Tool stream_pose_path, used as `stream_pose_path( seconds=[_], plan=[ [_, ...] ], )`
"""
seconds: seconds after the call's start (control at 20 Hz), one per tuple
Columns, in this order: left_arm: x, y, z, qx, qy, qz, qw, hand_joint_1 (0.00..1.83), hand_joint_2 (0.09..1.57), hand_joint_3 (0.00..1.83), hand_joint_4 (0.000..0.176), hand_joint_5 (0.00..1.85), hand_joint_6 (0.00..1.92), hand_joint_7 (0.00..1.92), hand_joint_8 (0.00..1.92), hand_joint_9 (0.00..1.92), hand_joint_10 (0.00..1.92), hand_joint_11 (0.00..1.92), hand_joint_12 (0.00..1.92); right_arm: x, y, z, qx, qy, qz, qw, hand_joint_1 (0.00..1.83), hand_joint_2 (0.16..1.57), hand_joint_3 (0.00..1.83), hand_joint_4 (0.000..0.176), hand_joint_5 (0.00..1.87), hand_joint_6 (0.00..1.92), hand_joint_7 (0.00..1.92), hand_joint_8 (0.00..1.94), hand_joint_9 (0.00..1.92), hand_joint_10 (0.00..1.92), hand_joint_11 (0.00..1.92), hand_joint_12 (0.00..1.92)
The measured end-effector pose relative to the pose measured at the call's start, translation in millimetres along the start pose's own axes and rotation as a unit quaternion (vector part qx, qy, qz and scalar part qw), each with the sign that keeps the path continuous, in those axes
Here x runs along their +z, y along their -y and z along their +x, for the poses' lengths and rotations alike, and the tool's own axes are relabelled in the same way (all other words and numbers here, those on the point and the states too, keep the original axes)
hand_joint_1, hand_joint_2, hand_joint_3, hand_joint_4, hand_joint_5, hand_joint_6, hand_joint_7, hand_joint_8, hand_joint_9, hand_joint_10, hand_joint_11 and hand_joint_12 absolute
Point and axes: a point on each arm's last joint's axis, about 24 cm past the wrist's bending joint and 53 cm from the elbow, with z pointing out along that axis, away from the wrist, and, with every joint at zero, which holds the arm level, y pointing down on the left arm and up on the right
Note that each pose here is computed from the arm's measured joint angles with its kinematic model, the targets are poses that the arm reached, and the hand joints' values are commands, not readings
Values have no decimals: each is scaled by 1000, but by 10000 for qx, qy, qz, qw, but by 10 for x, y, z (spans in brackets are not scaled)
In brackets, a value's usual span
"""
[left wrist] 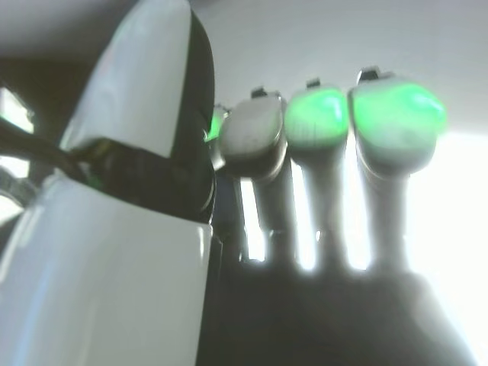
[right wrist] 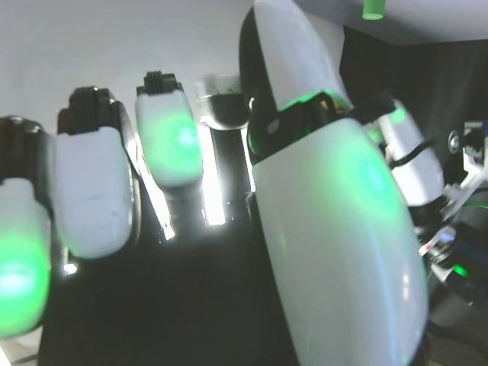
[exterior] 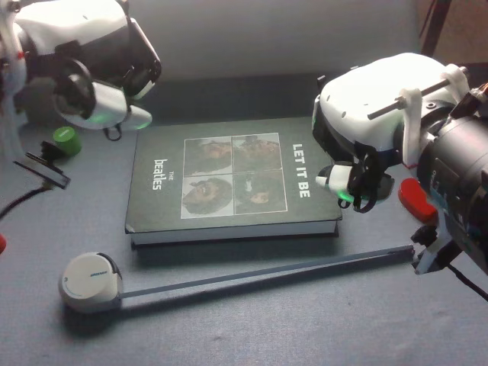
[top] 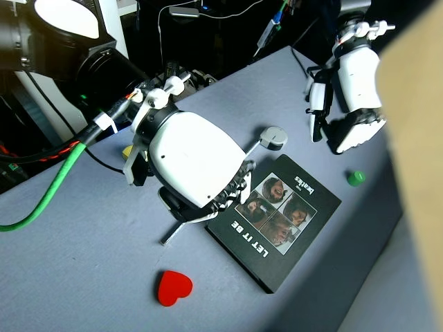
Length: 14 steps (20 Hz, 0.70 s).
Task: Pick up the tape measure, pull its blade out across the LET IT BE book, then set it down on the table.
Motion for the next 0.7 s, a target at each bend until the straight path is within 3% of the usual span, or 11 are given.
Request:
stream_pose_path(
  seconds=[0.05, 0.1, 0.2, 0.3, 0.55, 0.7],
  plan=[
    [-22, 1, 29, -145, 127, -154, 9997, 1134, 1160, 0, 163, 1260, 1921, 1326, 1921, 1408, 1921, 1459, 1921, -2, 15, -12, -4, 27, 35, 10000, 1053, 1289, 3, 176, 1237, 1921, 1433, 1941, 1622, 1921, 1804, 1921],
    [-44, -13, 77, -307, 194, -318, 9988, 1133, 1162, 0, 173, 1260, 1921, 1325, 1921, 1394, 1921, 1460, 1921, -4, 13, -21, -17, 46, 31, 10000, 1040, 1288, 2, 176, 1221, 1921, 1420, 1941, 1617, 1921, 1794, 1921],
    [-108, -5, 218, -305, 388, -638, 9967, 1135, 1162, 0, 176, 1257, 1921, 1311, 1921, 1386, 1921, 1448, 1921, -7, 11, -22, -32, 50, 31, 10000, 1024, 1289, 2, 176, 1217, 1921, 1417, 1941, 1607, 1921, 1782, 1921],
    [-201, 29, 312, -270, 687, -977, 9925, 1130, 1167, 2, 176, 1243, 1921, 1299, 1921, 1373, 1921, 1439, 1921, -7, 5, -17, -138, 38, 17, 9999, 1018, 1289, 1, 176, 1217, 1921, 1418, 1941, 1603, 1921, 1779, 1921],
    [-327, 68, 499, -434, 806, -1324, 9870, 1133, 1169, 1, 176, 1215, 1921, 1296, 1921, 1372, 1921, 1435, 1921, -6, 4, 4, -124, -27, -17, 9999, 1049, 1277, 0, 176, 1222, 1921, 1413, 1941, 1597, 1921, 1775, 1921],
    [-385, 26, 480, -444, 911, -1456, 9841, 1147, 1158, 0, 176, 1196, 1921, 1283, 1921, 1372, 1921, 1437, 1921, -6, -19, 8, -160, -42, -61, 9998, 1052, 1274, 0, 176, 1232, 1921, 1411, 1941, 1601, 1921, 1773, 1921]
  ],
)
